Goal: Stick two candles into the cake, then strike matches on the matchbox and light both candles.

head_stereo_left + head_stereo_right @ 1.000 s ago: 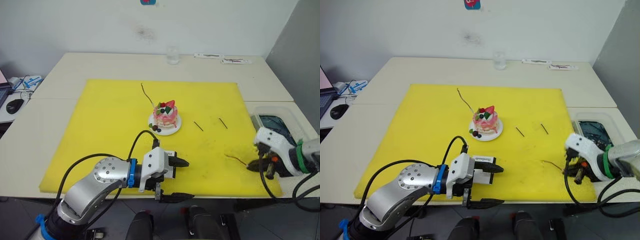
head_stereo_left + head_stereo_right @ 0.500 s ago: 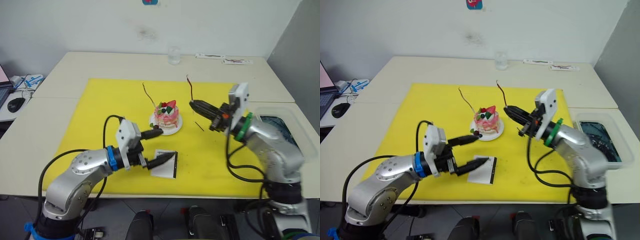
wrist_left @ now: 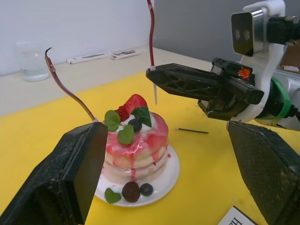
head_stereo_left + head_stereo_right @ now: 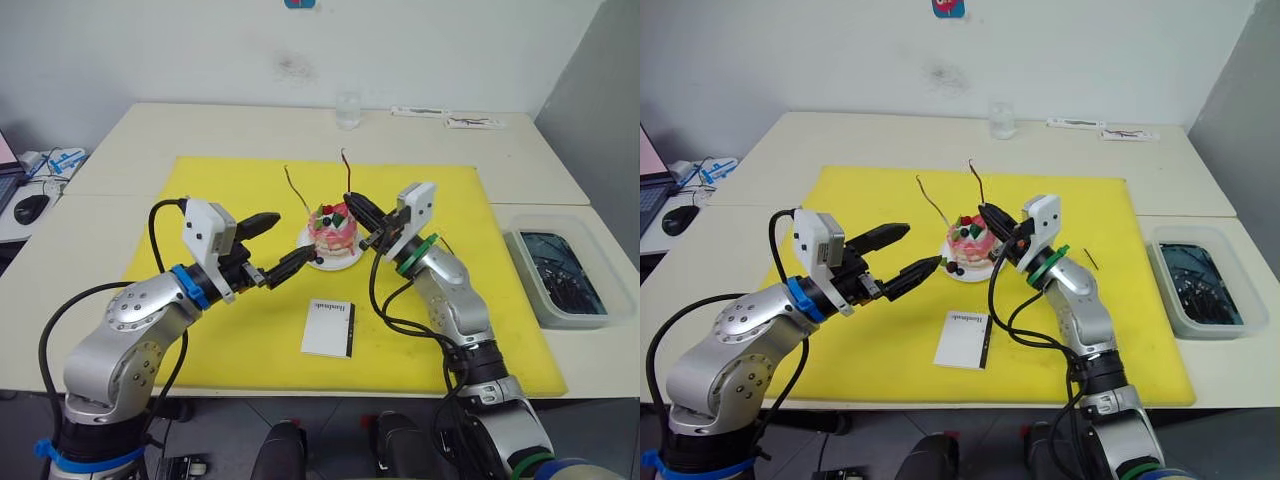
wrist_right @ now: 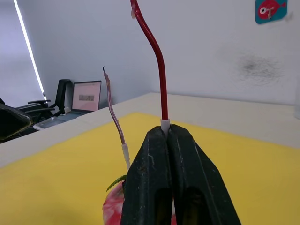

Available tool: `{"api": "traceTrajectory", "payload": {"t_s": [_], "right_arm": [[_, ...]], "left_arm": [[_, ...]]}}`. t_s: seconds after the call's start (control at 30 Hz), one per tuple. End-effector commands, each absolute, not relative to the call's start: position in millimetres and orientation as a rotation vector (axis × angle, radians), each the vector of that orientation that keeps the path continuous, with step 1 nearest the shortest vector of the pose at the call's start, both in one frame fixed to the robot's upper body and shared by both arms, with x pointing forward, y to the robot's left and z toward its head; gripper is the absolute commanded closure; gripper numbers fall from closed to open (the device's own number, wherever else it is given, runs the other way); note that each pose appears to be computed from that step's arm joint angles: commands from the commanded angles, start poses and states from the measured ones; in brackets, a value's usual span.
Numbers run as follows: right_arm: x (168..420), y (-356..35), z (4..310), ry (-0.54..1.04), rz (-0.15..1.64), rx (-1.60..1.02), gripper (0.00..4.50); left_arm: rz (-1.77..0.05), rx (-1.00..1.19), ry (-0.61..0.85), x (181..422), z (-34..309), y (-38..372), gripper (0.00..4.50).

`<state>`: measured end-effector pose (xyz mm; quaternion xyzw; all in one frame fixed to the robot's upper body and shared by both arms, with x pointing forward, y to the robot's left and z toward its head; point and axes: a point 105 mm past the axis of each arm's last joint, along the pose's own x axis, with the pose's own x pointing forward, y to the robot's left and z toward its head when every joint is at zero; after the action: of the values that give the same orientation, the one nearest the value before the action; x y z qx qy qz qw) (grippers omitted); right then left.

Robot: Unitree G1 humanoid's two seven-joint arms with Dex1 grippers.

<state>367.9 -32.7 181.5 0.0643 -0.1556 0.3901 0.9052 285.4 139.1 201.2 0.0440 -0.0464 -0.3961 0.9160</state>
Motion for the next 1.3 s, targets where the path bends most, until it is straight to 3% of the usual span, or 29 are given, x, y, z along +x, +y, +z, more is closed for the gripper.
{"api": "traceTrajectory", "payload": {"t_s": [0.03, 0.6, 1.13, 1.3], "right_arm": [[370, -34, 192, -0.384, 0.792, 0.122, 4.47], [372, -38, 169, -0.351, 0.759, 0.099, 4.47], [369, -34, 127, -0.233, 0.770, 0.090, 4.47], [364, -27, 137, -0.259, 0.816, 0.120, 4.47]], "left_arm": [[-0.818, 0.126, -0.149, 280, 216, 139, 0.00], [-0.852, 0.133, -0.136, 279, 215, 132, 0.00], [-0.869, 0.121, -0.126, 276, 209, 124, 0.00], [-0.870, 0.118, -0.125, 276, 208, 124, 0.00]]}}
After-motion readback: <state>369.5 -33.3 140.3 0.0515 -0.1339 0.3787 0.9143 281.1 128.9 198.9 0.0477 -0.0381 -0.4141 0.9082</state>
